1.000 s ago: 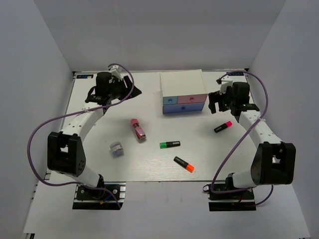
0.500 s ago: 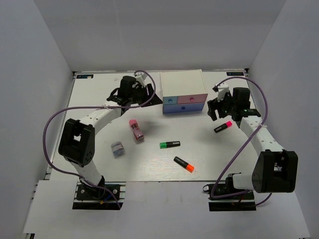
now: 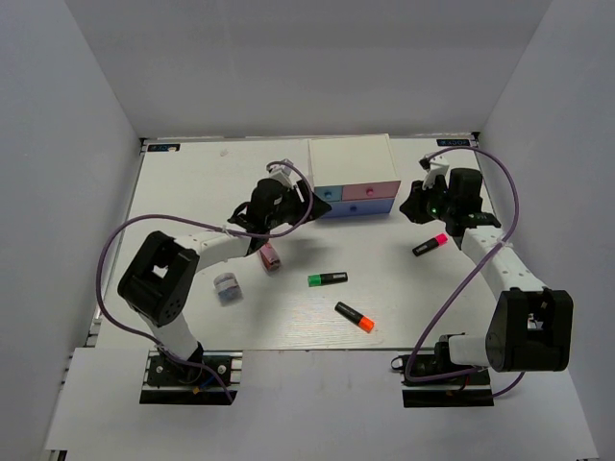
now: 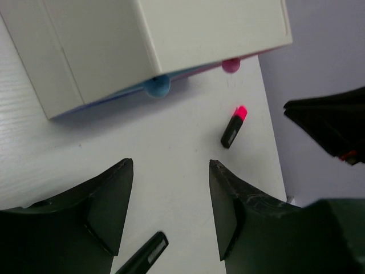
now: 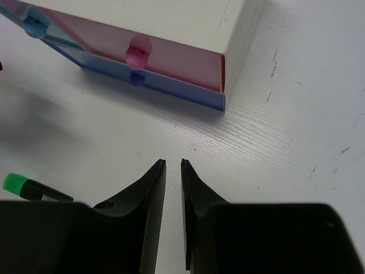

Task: Sort the stationery into containers
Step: Open the drawer

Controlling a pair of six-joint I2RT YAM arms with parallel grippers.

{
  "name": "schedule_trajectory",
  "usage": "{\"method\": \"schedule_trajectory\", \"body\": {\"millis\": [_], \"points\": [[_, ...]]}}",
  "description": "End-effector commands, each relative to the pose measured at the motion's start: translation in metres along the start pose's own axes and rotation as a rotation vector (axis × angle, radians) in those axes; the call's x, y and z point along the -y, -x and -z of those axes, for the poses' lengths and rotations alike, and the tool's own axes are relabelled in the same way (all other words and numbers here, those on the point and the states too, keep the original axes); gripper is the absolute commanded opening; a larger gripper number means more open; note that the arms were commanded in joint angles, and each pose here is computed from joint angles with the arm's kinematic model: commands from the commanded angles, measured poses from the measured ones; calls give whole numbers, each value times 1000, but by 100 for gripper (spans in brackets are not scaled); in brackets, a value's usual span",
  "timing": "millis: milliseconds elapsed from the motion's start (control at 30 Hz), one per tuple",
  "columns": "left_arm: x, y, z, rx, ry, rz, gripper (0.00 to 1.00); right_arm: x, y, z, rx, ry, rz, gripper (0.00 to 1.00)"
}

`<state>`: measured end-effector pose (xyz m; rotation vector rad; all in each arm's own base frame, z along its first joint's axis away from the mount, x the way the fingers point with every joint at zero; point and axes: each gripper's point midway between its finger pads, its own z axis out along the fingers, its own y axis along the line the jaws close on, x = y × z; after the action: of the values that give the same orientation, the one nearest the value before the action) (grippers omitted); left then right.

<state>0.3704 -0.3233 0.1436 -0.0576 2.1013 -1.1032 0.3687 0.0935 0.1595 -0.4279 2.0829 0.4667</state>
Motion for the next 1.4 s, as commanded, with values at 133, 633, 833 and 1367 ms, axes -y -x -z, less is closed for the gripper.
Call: {"method": "schedule_trajectory", "body": {"millis": [133,633,833,1367], "points": [[6,37,-24,205,27,17,66,-1,16,3,77,-7,-32,25],[0,42,-53,256,105,5,59,3,14,4,81,-30,-25,25],[2,42,-53,289,111,1,52,4,10,3,71,-37,-29,26],[14,53,-58,336,160,26,35,5,6,2,61,-40,-26,26]]}}
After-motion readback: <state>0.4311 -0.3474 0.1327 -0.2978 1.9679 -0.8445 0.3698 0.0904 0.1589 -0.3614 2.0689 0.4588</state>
